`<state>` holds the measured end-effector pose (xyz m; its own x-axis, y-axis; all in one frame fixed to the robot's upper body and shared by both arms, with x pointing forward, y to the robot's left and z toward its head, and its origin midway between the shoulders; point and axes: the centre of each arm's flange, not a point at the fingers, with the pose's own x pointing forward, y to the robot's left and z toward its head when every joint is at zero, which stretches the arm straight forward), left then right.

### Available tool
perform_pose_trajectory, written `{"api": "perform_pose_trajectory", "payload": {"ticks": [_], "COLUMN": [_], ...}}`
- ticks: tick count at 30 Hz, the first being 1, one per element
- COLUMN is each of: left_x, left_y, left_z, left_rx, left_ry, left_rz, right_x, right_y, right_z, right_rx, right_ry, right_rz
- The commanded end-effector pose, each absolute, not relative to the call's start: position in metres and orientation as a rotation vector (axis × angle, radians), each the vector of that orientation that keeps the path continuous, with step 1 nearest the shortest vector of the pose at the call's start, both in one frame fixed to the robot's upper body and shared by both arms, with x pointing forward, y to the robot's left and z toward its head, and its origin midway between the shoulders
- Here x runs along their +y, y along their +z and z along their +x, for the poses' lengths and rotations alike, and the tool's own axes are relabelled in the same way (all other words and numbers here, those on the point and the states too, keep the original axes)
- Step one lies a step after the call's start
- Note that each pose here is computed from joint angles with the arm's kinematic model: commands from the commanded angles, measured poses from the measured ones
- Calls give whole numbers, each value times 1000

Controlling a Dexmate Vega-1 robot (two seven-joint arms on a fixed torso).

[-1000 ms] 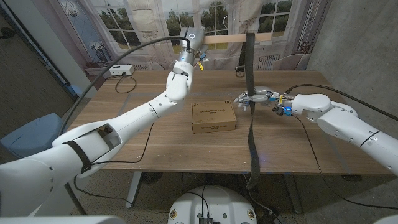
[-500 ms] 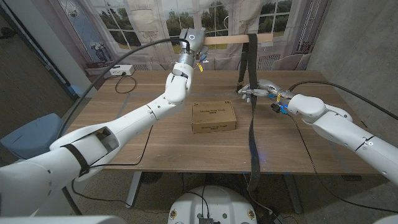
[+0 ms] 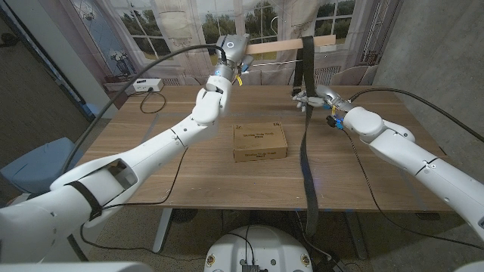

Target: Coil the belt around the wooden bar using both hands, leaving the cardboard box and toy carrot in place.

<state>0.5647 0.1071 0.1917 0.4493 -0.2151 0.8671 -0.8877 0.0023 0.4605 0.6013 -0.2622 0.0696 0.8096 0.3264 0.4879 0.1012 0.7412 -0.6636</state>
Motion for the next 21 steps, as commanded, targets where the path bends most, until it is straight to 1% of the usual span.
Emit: {"api": "perform_pose_trajectory", "payload": {"ticks": [1, 8, 13, 21], "left_x": [119, 121, 121, 125], "left_y": [193, 193, 193, 194], "left_z": [556, 554, 552, 550], "left_rx": [-1014, -993, -965, -881], "left_ry": [586, 526, 488, 377], "left_rz": [1434, 1440, 1463, 1508], "right_x": [-254, -249, -248, -262], "right_y": [99, 117, 130, 149], "right_z": [619, 630, 634, 637], "right_rx": [-705, -739, -750, -752], "right_ry": [-32, -126, -156, -239], "right_rz": [-761, -791, -818, -824]}}
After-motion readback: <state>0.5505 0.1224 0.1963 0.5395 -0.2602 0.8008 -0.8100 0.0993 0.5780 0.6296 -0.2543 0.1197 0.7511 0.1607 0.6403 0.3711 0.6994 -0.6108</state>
